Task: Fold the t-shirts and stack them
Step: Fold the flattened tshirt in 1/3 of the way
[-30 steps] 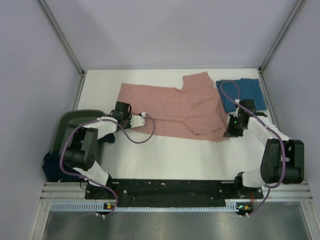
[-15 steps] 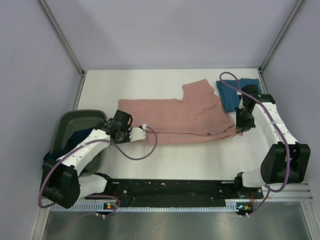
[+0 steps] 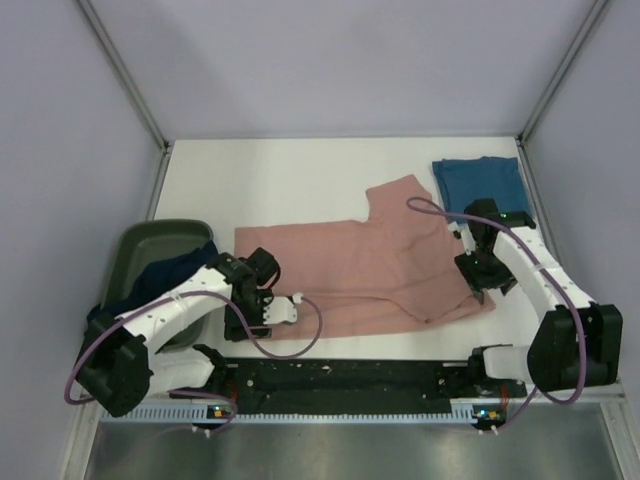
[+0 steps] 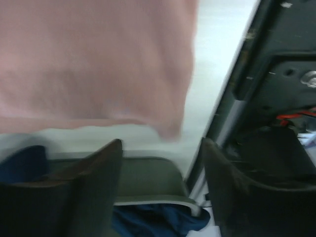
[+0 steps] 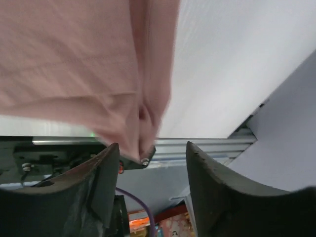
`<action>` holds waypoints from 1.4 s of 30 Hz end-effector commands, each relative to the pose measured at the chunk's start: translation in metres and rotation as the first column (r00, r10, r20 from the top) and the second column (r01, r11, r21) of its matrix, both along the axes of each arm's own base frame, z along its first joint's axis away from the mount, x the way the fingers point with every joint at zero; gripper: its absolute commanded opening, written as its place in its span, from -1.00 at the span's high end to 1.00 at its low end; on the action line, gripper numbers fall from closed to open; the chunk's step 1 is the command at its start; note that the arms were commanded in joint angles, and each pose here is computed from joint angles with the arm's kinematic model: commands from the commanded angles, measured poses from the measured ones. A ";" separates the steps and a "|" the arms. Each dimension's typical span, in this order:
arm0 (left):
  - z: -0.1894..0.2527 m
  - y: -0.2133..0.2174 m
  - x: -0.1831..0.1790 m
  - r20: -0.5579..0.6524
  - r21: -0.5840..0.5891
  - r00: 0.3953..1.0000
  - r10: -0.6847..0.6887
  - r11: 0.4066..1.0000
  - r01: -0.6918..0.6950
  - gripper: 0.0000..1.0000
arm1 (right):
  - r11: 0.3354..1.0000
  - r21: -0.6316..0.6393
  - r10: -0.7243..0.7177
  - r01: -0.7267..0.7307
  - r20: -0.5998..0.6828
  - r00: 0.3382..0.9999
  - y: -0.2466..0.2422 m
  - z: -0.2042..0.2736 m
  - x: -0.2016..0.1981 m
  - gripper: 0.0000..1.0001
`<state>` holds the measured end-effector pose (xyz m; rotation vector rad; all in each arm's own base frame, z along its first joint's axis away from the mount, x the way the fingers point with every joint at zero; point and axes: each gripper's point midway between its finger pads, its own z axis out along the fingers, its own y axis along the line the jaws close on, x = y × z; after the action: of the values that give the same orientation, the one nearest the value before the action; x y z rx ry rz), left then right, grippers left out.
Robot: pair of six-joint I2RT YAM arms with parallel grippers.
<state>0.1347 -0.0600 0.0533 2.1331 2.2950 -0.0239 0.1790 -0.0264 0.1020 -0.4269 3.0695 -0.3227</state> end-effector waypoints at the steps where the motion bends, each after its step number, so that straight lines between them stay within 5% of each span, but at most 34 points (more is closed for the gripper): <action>1: 0.024 0.007 -0.039 -0.151 -0.022 0.988 -0.037 0.999 0.034 -0.74 | 0.985 -0.162 0.077 -0.061 0.093 0.993 -0.028 0.026 -0.009 -0.30; 4: 0.053 -0.012 0.004 -0.012 -0.115 1.000 -0.004 0.993 0.002 -0.78 | 0.988 -0.156 0.048 -0.009 0.248 0.968 -0.026 0.048 0.018 -0.32; 6: 0.070 -0.025 0.041 0.082 -0.220 0.993 0.082 0.974 -0.062 -0.75 | 0.999 0.048 0.002 -0.020 0.354 0.935 0.010 0.066 0.044 -0.30; 8: 0.074 -0.032 0.083 0.166 -0.311 0.970 0.180 0.943 -0.121 -0.34 | 0.963 0.262 -0.062 -0.056 0.424 0.903 0.055 0.085 0.067 -0.21; 9: 0.069 -0.029 0.098 0.175 -0.318 0.958 0.228 0.934 -0.164 -0.08 | 0.938 0.336 -0.076 -0.081 0.430 0.900 0.076 0.088 0.072 -0.12; 10: 0.063 -0.026 0.107 0.173 -0.319 0.951 0.254 0.929 -0.190 -0.03 | 0.910 0.399 -0.065 -0.116 0.414 0.908 0.100 0.083 0.073 -0.05; 14: 0.033 -0.022 0.119 0.090 -0.316 0.952 0.293 0.915 -0.252 -0.17 | 0.803 0.594 -0.176 -0.049 0.316 0.932 0.162 0.048 0.063 0.06; 19: 0.016 -0.035 0.105 0.056 -0.392 0.984 0.169 0.910 -0.133 -0.37 | 0.833 0.553 -0.183 -0.037 0.338 0.923 0.173 -0.003 0.042 0.06; 24: -0.001 -0.041 0.089 -0.031 -0.412 0.994 0.107 0.905 -0.111 -0.33 | 0.877 0.480 -0.135 -0.025 0.296 0.946 0.173 -0.038 0.026 0.05; 27: -0.017 -0.034 0.092 -0.060 -0.362 0.985 0.165 0.915 -0.175 0.04 | 0.875 0.484 -0.128 -0.014 0.259 0.958 0.175 -0.051 0.019 0.05; 31: -0.033 -0.020 0.095 -0.090 -0.275 0.963 0.254 0.923 -0.269 1.00 | 0.868 0.497 -0.136 -0.007 0.251 0.958 0.180 -0.065 0.014 0.05; 36: -0.024 -0.013 0.102 -0.075 -0.231 0.933 0.351 0.904 -0.359 1.00 | 0.875 0.485 -0.110 -0.008 0.214 0.971 0.185 -0.082 0.009 0.07; 38: -0.017 -0.009 0.106 -0.054 -0.206 0.912 0.406 0.889 -0.408 1.00 | 0.879 0.476 -0.105 -0.013 0.220 0.970 0.186 -0.084 0.010 0.20; 42: -0.015 0.004 0.104 -0.057 -0.106 0.862 0.504 0.855 -0.508 1.00 | 0.907 0.422 -0.100 -0.011 0.241 0.965 0.177 -0.088 0.016 0.98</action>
<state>0.2329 -0.0716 0.0269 1.5686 2.5646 -0.3126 0.1826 0.1429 0.0167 -0.2581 2.8224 0.2830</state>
